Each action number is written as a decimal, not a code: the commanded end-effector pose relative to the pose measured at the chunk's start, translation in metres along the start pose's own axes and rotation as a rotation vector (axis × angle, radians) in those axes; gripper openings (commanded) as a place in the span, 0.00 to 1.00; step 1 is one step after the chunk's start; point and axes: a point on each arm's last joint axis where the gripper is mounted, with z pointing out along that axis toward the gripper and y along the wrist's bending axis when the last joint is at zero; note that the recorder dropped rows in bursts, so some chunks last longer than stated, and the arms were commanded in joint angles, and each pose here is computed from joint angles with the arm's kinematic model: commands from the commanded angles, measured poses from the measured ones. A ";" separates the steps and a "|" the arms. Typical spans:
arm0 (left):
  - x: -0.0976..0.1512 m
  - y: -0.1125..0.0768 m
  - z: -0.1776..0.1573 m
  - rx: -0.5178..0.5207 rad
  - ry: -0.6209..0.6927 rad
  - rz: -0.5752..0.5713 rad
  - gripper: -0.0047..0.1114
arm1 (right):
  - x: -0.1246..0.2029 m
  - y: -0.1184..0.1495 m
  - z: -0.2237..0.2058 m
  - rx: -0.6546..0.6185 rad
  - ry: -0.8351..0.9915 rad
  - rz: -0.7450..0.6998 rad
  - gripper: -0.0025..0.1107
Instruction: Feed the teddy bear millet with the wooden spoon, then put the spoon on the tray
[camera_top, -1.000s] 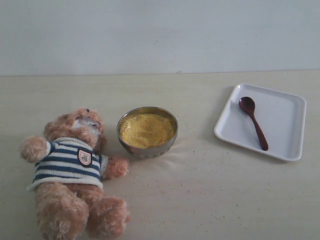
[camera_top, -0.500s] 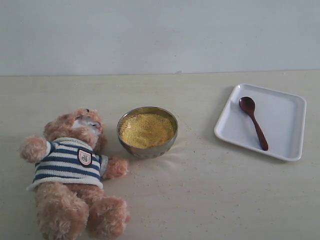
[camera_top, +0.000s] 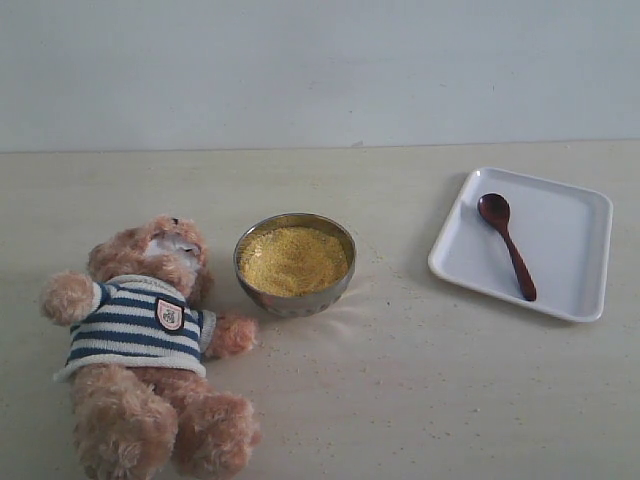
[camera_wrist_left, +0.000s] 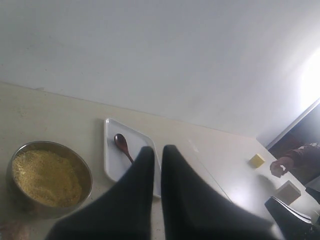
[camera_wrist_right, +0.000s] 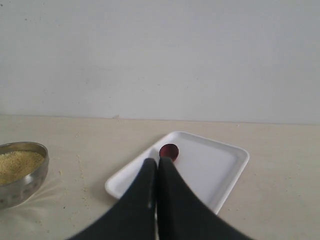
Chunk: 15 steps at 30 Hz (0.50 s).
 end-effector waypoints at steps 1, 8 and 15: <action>0.000 -0.002 -0.001 0.011 -0.011 -0.006 0.09 | 0.000 -0.001 0.000 0.006 -0.010 0.047 0.02; 0.000 -0.002 -0.001 0.011 -0.011 -0.006 0.09 | 0.005 0.000 0.000 0.005 0.044 0.048 0.02; 0.000 -0.002 -0.001 0.011 -0.011 -0.006 0.09 | 0.008 0.001 0.000 -0.008 0.073 0.115 0.02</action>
